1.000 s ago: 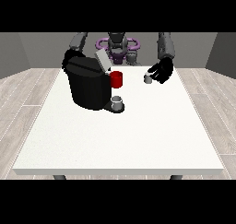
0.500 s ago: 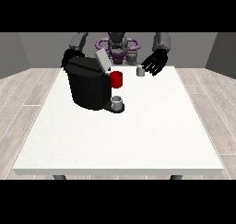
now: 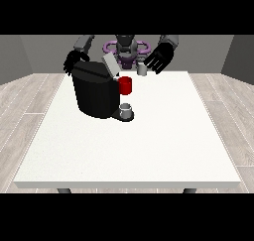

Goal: Insert the coffee pod into the coffee machine and close the lid

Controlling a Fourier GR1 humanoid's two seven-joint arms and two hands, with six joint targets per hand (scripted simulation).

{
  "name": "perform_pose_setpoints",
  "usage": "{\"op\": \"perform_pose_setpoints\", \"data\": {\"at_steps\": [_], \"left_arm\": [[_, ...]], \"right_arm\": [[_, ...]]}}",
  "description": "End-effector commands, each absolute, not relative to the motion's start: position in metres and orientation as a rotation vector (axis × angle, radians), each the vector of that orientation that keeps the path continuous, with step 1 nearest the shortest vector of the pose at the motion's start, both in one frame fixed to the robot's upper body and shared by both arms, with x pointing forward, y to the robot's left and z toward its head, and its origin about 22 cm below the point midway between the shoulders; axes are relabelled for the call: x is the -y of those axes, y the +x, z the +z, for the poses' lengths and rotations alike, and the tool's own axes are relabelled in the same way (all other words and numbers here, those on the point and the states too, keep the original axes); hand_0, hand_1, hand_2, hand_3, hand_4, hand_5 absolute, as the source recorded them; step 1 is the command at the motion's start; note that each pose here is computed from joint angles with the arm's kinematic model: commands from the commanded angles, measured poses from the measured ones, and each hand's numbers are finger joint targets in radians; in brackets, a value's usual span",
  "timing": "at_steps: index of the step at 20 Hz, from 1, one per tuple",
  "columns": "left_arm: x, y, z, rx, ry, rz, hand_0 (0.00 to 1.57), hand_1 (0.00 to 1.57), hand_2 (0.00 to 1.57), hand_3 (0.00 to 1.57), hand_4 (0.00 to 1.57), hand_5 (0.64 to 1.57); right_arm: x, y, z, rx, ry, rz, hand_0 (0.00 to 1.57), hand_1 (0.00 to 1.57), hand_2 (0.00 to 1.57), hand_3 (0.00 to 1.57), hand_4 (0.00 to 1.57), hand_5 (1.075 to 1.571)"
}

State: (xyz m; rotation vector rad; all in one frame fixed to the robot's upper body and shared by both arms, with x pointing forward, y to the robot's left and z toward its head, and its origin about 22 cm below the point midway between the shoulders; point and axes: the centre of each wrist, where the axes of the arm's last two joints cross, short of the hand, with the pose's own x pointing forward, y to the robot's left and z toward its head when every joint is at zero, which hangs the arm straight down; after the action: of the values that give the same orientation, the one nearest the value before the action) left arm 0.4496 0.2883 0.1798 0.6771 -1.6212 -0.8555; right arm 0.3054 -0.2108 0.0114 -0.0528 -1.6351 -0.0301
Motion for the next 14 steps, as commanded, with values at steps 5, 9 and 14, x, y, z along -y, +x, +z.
{"op": "perform_pose_setpoints", "data": {"at_steps": [5, 9, 14], "left_arm": [[-0.286, 0.455, 0.211, 1.687, 0.721, -0.806, 1.26, 1.26, 1.32, 1.25, 0.52, 1.571], [-0.272, 0.458, 0.221, 1.686, 0.729, -0.842, 1.26, 1.26, 1.31, 1.24, 0.51, 1.571], [-0.283, 0.457, 0.235, 1.713, 0.753, -0.838, 1.31, 1.31, 1.33, 1.24, 0.49, 1.571]], "right_arm": [[0.220, 0.311, 0.035, 1.726, -0.038, 0.017, 0.00, 0.00, 0.00, 0.00, 0.55, 1.571], [0.204, 0.314, 0.035, 1.708, -0.065, -0.018, 0.00, 0.00, 0.00, 0.00, 0.48, 1.571], [0.216, 0.316, 0.039, 1.728, -0.069, -0.021, 0.00, 0.00, 0.00, 0.00, 0.48, 1.571]]}}
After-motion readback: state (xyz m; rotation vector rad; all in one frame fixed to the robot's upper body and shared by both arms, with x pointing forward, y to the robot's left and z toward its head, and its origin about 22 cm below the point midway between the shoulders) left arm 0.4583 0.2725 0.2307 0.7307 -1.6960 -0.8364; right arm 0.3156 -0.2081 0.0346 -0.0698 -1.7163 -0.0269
